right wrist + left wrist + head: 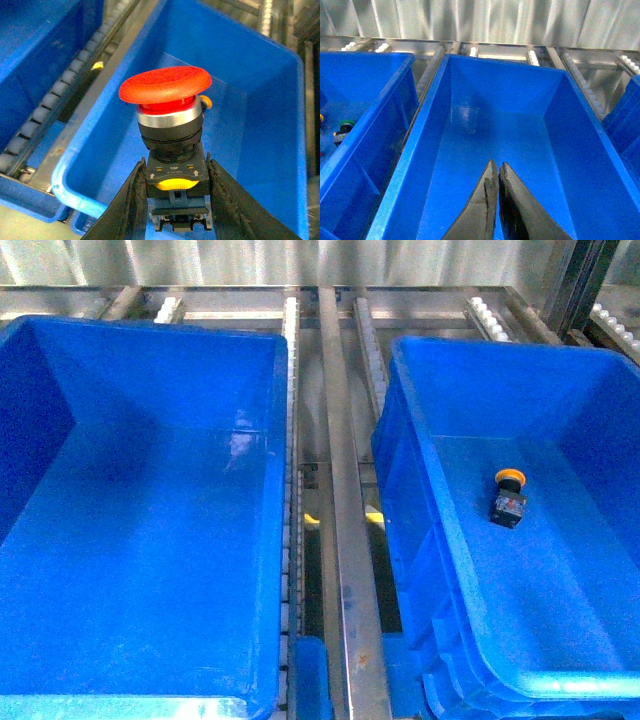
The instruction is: Pick red and yellow buttons and place in box
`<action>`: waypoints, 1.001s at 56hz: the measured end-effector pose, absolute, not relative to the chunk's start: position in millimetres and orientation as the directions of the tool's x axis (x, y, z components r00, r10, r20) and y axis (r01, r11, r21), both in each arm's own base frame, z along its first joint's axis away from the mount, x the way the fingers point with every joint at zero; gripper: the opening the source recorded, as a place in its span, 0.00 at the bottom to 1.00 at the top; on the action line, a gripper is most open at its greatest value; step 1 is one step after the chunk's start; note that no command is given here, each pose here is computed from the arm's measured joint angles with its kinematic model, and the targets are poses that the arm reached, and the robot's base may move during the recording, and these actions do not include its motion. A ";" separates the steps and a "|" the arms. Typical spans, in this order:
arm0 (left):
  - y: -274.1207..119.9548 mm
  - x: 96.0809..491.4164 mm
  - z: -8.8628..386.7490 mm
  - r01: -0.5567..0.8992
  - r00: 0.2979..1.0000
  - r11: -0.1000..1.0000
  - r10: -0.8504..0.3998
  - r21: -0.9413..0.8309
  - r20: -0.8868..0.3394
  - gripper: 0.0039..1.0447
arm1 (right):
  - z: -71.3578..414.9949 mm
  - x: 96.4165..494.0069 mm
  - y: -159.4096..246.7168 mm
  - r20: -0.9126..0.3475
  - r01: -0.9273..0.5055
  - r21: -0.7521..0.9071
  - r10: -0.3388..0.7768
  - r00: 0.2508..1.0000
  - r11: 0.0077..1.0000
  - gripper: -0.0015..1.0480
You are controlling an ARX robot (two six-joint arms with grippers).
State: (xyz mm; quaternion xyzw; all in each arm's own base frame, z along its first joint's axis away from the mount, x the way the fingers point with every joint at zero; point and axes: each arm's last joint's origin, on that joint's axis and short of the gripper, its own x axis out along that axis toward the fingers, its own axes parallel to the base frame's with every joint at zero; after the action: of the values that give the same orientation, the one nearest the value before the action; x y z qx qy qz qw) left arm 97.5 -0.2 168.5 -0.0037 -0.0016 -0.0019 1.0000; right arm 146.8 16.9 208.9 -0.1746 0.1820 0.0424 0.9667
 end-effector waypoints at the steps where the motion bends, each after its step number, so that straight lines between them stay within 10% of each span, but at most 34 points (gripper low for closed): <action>1: -0.2 97.5 168.5 0.003 1.000 1.000 -0.003 -0.007 0.003 0.02 | 208.4 147.8 18.4 -0.369 -0.153 -0.321 0.025 0.929 0.935 0.26; 11: -0.2 97.5 168.5 0.002 1.000 1.000 -0.002 -0.008 0.003 0.03 | 204.0 154.8 27.5 -0.383 -0.181 -0.322 0.047 0.922 0.929 0.26; 43: -0.2 97.5 168.5 0.002 1.000 1.000 -0.002 -0.006 0.003 0.94 | 195.2 177.1 15.5 -0.410 -0.174 -0.294 0.041 0.911 0.940 0.26; 56: -0.2 97.5 168.5 0.002 1.000 1.000 -0.002 -0.004 0.003 0.86 | 203.9 264.4 -30.5 -0.395 -0.075 -0.288 -0.047 0.918 0.955 0.26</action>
State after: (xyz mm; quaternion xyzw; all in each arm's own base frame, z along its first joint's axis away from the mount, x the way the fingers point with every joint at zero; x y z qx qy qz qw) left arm 97.5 -0.2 168.5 -0.0022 -0.0016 -0.0010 1.0000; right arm 264.4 -30.5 203.9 -0.1506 0.2027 0.0073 0.9676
